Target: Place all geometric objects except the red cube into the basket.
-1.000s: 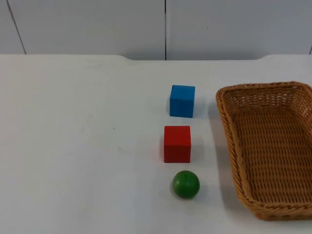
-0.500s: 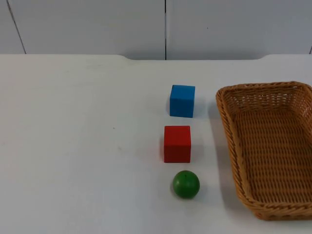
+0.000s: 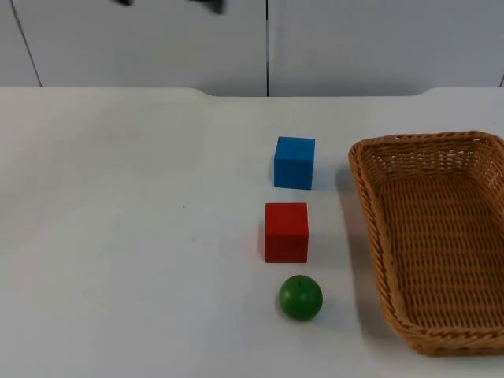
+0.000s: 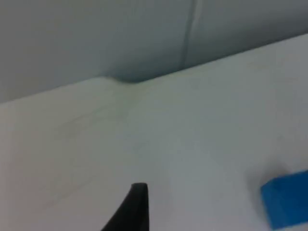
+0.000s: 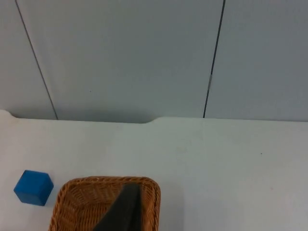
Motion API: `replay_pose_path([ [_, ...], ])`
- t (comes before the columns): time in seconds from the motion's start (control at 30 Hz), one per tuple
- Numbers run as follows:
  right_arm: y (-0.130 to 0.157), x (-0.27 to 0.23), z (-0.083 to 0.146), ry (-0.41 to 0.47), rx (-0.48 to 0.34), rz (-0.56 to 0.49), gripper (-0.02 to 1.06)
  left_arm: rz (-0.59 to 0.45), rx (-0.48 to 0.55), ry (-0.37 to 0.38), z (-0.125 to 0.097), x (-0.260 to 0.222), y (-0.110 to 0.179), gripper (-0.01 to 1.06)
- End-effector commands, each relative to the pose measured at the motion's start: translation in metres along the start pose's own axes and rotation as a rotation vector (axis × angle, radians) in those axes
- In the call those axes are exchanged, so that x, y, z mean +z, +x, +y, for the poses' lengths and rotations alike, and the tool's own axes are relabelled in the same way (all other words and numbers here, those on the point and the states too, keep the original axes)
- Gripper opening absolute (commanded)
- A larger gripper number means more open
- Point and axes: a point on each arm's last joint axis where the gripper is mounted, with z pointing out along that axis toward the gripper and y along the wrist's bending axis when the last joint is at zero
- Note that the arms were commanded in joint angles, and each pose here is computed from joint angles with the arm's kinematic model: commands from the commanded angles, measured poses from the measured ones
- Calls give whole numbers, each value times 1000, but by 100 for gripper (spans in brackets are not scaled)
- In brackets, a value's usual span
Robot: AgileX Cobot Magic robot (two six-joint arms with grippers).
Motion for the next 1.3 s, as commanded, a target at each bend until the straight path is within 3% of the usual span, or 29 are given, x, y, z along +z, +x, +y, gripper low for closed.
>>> replay_pose_path([
  [0.0, 0, -1, -1, 5, -4, 5, 103, -23, -27, 50, -20, 18, -12, 104],
  [0.1, 0, -1, -1, 6, -5, 5, 103, -15, -93, 85, -43, 45, -17, 104],
  [0.27, 0, -1, -1, 6, -5, 5, 103, 29, -113, 81, -57, 75, -5, 104],
  [0.4, 0, -1, -1, 9, -7, 5, 103, 179, -122, 38, -65, 117, 35, 104],
  [0.53, 0, -1, -3, 26, -21, 3, 103, 234, -94, 48, -80, 135, 57, 104],
  [0.7, 0, -1, -3, 26, -21, 5, 103, 230, -63, 76, -105, 151, 71, 104],
  [0.9, 1, -1, -3, 28, -20, 22, 103, 242, -96, 64, -106, 163, 77, 104],
  [1.03, 3, -1, -3, 29, -27, 35, 103, 222, -47, -4, -98, 169, 79, 104],
  [1.27, 1, -1, -3, 27, -32, 18, 103, 220, -42, -27, -96, 175, 84, 104],
])
